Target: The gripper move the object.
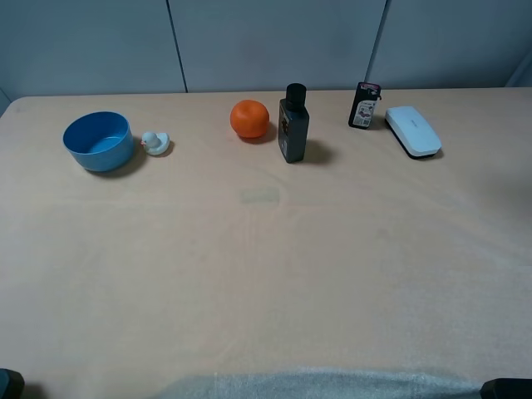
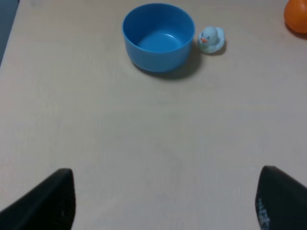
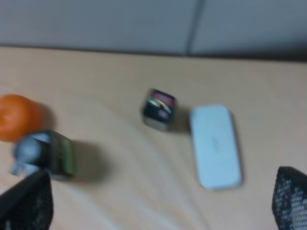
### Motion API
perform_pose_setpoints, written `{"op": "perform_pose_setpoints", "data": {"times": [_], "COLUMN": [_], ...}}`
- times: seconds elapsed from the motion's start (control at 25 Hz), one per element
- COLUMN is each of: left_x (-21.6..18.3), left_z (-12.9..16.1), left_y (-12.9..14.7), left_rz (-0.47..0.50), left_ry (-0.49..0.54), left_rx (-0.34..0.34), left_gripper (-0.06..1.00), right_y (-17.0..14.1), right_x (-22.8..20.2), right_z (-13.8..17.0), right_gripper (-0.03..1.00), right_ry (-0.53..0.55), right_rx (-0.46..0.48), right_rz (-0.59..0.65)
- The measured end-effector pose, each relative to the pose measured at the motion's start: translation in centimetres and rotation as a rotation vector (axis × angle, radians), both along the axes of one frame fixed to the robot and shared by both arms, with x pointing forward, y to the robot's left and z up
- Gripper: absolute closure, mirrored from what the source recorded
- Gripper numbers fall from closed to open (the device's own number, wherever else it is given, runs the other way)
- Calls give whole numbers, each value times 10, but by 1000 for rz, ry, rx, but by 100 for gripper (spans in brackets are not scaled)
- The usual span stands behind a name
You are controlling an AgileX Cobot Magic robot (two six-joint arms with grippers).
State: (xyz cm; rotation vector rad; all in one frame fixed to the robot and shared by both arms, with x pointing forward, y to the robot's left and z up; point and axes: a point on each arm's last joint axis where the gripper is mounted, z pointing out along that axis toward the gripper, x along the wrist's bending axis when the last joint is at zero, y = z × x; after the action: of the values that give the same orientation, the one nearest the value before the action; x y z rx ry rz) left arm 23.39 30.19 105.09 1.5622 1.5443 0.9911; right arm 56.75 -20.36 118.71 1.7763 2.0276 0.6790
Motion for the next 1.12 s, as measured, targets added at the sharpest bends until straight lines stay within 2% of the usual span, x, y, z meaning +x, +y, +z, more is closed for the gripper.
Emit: {"op": "perform_pose_setpoints", "data": {"times": [0.32,0.48,0.8,1.12], "left_x": [0,0,0,0], "left_z": [0,0,0,0], "left_y": [0,0,0,0], "left_rz": [0,0,0,0], "left_ry": [0,0,0,0], "left_rx": [0,0,0,0], "left_gripper": [12,12,12,12], "right_y": [-77,-104,-107,-105], "right_x": [-63,-107,-189,-243], "right_z": [-28,-33,-32,-67], "right_gripper": [27,27,27,27], "right_ry": [103,70,-154,-211], "right_rx": [-40,-53,-58,-85], "right_rz": [-204,-282,-278,-239]}}
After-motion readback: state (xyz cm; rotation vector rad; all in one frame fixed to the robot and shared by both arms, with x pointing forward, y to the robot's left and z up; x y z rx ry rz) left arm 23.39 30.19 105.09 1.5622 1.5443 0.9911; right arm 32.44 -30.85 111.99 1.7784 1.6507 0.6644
